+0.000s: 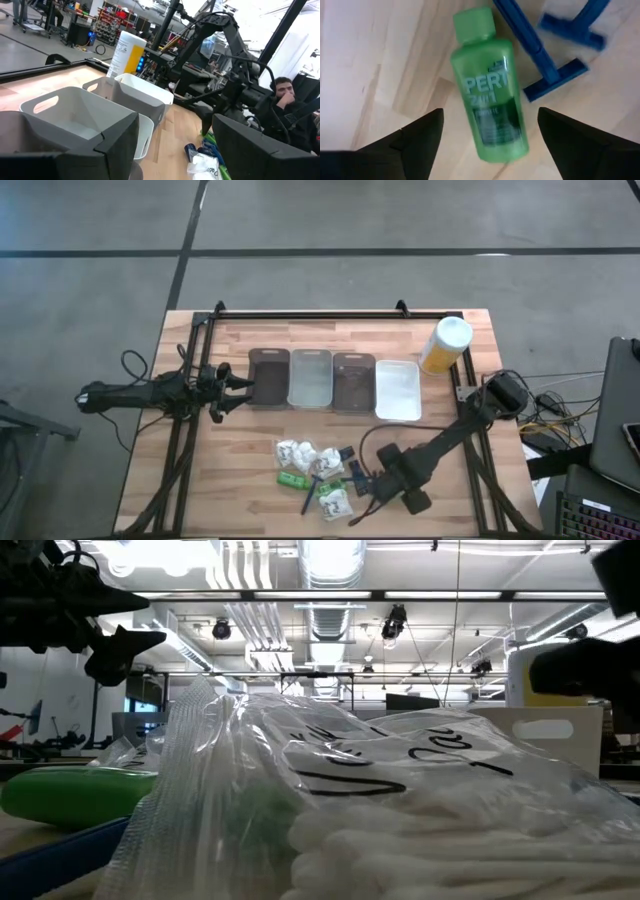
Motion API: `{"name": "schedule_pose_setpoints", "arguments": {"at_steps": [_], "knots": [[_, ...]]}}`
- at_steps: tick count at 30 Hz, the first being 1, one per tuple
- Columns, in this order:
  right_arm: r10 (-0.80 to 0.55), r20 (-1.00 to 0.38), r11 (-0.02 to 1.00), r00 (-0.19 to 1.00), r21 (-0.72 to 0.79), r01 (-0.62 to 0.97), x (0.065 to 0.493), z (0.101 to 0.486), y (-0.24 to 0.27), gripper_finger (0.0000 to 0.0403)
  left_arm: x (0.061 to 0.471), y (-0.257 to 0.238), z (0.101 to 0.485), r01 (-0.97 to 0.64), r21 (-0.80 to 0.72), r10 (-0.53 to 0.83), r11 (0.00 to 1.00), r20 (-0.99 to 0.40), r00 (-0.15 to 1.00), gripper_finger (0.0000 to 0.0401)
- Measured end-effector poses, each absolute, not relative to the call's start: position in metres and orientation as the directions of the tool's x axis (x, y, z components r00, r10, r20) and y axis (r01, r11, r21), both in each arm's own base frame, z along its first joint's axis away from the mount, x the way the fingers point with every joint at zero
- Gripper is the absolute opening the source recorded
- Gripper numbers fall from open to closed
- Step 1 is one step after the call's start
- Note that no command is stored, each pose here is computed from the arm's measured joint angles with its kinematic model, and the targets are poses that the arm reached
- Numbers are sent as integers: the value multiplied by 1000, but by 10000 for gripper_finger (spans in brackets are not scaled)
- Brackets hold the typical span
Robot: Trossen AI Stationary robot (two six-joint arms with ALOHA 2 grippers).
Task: Pick & Place Travel size toiletries
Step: Put the green shampoo into the white bin
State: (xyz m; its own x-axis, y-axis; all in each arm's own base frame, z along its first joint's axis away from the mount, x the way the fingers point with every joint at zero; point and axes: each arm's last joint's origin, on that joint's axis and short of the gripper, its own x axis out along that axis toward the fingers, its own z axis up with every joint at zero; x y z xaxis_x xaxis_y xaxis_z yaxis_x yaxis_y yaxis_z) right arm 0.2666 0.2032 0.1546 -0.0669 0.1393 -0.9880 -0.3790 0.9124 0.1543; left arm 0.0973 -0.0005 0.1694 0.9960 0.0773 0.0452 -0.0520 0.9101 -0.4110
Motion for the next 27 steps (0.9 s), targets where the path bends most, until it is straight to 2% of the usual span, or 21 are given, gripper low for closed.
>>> {"name": "schedule_pose_setpoints", "arguments": {"at_steps": [7,22,27], "knots": [[74,-992,929,-106,107,-355,265,135,203,312,97,0,169,-53,-411,77,910,41,996,257],[45,-995,969,-84,64,-241,254,130,214,172,98,-1,168,-56,-410,75,910,32,997,257],[82,-994,983,-69,92,-161,246,142,219,154,98,-1,168,-56,-410,76,910,31,997,257]]}}
